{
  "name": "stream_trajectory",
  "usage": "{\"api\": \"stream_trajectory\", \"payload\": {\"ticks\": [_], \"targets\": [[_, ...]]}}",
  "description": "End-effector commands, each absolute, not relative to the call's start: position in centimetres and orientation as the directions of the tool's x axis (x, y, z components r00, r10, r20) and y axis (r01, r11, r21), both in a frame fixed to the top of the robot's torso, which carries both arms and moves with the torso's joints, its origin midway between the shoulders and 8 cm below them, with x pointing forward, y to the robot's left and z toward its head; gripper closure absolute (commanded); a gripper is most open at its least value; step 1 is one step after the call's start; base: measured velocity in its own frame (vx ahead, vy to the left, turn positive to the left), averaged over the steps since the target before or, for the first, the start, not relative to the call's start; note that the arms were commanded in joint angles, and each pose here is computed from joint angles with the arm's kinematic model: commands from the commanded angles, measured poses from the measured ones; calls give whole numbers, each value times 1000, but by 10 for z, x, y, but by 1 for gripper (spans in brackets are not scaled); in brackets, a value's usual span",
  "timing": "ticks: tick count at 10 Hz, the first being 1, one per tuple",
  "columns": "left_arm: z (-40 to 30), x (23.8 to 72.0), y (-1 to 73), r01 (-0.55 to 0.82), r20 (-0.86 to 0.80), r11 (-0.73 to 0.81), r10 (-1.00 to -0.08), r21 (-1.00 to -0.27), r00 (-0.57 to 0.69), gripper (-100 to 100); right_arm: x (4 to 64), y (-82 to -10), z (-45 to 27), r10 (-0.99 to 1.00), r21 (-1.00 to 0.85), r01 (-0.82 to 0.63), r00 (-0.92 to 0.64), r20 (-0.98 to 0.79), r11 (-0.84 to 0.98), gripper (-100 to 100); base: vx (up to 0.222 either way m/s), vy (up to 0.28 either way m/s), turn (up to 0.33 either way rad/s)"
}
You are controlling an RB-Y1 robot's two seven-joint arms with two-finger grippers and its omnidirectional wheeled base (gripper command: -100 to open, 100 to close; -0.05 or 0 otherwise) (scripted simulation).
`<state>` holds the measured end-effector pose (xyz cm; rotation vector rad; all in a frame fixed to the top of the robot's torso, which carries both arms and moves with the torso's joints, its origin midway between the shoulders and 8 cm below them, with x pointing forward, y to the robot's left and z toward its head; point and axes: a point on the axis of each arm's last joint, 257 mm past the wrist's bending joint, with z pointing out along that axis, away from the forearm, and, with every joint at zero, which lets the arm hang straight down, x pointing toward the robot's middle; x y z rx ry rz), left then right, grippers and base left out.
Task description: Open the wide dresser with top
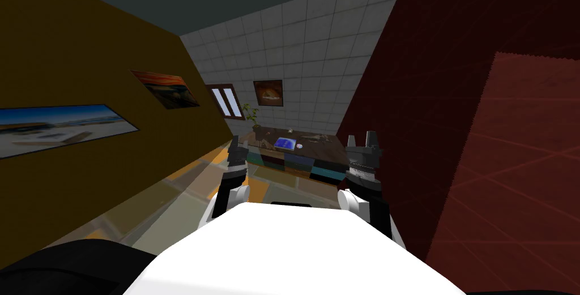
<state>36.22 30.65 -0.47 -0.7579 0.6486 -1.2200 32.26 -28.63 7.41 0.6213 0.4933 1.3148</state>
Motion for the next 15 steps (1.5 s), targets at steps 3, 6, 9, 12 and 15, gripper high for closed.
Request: {"api": "stream_trajectory", "payload": {"ticks": [3,6,9,12,15], "targets": [[-5,362,307,575,-37,165,-973,-801,227,0,323,-286,74,981,670,-730,193,13,135,0,0,0,0],[-5,362,307,575,-37,165,-973,-801,227,0,323,-286,74,981,669,-731,193,13,135,0,0,0,0],[-5,362,307,576,-37,165,-973,-801,227,0,322,-286,74,981,669,-731,193,13,135,0,0,0,0],[-17,370,300,557,-108,199,-976,-806,191,-100,323,-286,74,981,670,-730,193,13,135,0,26,-16,-9],[-40,379,296,531,-167,228,-973,-816,160,-100,323,-286,74,981,670,-730,193,13,135,0,57,-36,-14]]}}
